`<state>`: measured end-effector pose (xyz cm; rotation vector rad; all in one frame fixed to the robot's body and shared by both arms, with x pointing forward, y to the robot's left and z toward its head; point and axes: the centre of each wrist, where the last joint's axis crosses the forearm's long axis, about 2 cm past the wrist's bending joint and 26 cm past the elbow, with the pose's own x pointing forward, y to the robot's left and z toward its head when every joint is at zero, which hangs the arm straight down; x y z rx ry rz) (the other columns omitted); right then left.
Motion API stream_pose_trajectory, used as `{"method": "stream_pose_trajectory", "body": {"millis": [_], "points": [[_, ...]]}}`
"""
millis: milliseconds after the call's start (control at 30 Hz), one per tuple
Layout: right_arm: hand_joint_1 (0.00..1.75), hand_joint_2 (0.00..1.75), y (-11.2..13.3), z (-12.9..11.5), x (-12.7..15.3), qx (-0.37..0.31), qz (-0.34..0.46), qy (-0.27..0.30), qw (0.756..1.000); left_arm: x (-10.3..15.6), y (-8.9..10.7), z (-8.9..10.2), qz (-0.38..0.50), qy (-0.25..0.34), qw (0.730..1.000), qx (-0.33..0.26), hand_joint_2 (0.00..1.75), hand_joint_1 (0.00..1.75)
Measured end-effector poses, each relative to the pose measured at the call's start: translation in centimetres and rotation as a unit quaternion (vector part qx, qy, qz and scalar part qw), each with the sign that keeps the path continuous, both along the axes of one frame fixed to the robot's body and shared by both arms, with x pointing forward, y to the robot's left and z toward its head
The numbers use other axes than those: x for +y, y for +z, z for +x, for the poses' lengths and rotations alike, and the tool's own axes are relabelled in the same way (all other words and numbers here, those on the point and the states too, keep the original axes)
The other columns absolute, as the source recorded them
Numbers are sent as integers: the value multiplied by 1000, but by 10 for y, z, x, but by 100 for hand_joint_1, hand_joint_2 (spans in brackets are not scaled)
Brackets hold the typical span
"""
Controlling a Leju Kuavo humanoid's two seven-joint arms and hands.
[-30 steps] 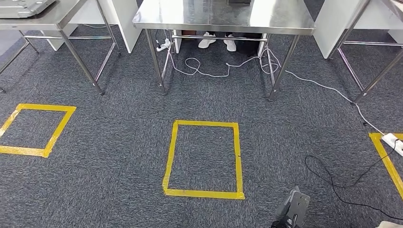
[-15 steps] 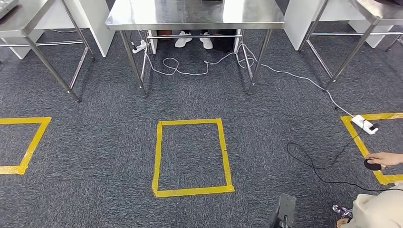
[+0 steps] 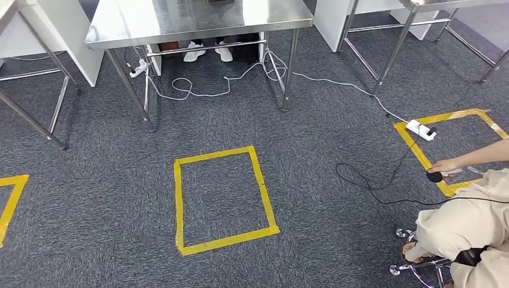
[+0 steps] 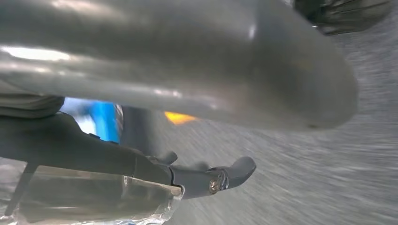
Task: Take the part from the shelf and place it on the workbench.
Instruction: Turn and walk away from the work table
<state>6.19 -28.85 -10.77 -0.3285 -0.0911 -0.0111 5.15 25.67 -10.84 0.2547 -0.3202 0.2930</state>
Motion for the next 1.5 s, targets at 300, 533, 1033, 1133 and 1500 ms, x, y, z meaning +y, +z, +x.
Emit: {"method": "stream_pose_trajectory", "body": {"millis": [300,533,1033,1133,1500], "points": [[0,0,-2,-10,-3,24,1,-38,999,-1,0,-3,2,-24,999,24,0,0],[0,0,-2,-12,6,40,-3,0,999,-4,0,-3,-1,-29,999,40,0,0],[0,0,0,-9,17,27,-32,23,999,-4,0,-4,10,-17,998,51,0,0],[0,0,0,-9,21,23,-45,19,999,-3,0,-6,13,-13,998,63,0,0],[0,0,2,-4,41,11,-43,56,997,2,0,-5,29,29,996,85,0,0]]}}
